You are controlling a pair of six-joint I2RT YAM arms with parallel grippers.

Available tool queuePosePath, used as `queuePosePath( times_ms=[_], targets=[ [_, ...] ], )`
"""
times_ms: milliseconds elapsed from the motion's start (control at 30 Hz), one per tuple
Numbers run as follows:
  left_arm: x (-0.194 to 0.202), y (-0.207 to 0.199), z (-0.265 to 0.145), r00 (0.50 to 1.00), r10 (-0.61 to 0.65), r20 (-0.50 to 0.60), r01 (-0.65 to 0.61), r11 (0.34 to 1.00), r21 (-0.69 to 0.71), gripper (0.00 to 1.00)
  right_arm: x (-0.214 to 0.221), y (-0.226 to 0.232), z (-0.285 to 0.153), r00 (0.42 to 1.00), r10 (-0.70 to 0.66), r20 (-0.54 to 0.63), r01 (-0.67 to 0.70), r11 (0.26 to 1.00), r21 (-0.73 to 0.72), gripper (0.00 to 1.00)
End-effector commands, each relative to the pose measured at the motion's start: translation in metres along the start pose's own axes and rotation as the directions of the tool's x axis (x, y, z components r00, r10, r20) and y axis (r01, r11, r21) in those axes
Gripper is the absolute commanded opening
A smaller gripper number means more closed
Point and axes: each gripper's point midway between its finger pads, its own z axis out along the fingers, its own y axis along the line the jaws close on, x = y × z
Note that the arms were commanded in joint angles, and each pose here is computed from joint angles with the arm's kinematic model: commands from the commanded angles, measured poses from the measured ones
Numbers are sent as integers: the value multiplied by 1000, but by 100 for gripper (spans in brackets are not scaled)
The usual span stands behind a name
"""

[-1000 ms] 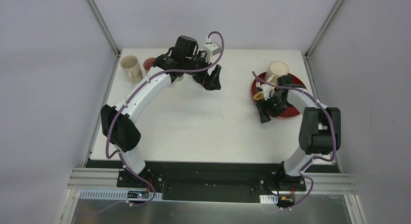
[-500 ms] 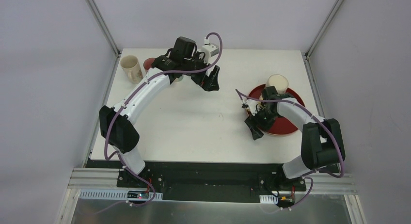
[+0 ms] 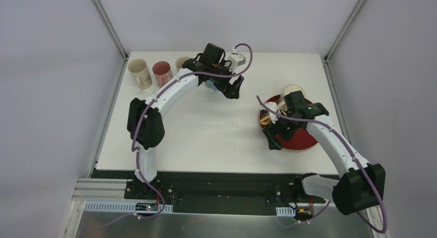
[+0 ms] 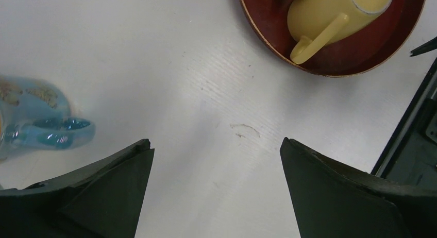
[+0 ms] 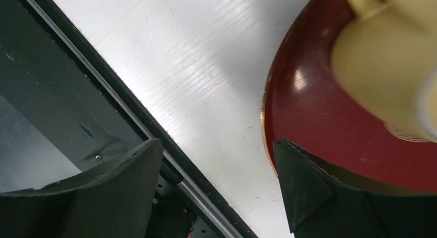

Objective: Turn the mug right side up
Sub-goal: Move the tray to the corner of the board, then turn over the cup on the tray.

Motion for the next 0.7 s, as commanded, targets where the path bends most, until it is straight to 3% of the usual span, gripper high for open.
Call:
queuePosePath(
  times_ms=[0,300,667],
  targets=[
    [-31,-23,15,984,171,53,-172,985,16,99,-28,2,-51,988,-23,152,9,996,90,88],
    [-14,-64,65,950,313,2,-312,944,106,99,-32,-38,-97,907,55,418,-193,935,296,99],
    [16,-103,116,893,447,-57,-429,882,194,99,-24,-88,-137,705,75,705,-514,740,435,99]
  ],
)
